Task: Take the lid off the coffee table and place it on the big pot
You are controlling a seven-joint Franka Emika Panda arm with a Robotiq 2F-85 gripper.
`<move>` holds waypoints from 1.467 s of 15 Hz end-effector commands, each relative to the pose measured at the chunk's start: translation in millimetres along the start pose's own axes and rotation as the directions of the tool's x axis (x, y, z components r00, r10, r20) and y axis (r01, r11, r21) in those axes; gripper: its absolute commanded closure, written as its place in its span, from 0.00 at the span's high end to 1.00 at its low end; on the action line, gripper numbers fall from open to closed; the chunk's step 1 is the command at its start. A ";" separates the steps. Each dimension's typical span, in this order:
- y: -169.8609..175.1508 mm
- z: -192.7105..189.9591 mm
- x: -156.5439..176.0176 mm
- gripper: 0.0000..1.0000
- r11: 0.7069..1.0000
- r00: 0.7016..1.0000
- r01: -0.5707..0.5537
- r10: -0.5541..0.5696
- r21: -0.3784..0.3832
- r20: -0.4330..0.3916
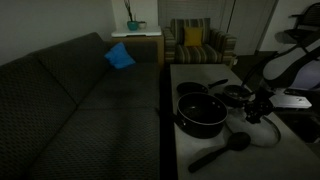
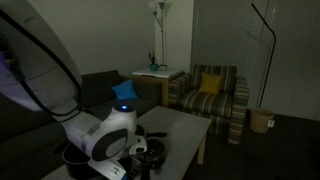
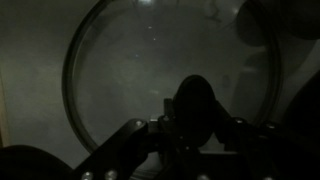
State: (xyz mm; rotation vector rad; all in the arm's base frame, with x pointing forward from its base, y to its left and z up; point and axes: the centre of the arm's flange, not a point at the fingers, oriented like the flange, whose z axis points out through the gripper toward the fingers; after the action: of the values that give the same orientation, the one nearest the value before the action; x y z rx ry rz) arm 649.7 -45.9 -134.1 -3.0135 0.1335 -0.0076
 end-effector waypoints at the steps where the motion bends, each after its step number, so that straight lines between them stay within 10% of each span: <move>1: -5.2 -13.3 -4.1 0.14 1.000 1.000 -0.001 0.001 -0.010 -0.026; 11: -20.7 -46.2 -18.6 0.14 0.999 0.996 -0.002 -0.002 -0.050 -0.084; 22: 37.7 -67.4 -34.6 0.14 0.984 0.990 -0.140 0.136 -0.114 -0.043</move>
State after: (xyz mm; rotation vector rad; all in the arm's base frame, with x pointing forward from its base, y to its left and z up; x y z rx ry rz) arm 622.8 -83.1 -99.3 -3.1342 0.3263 -0.0619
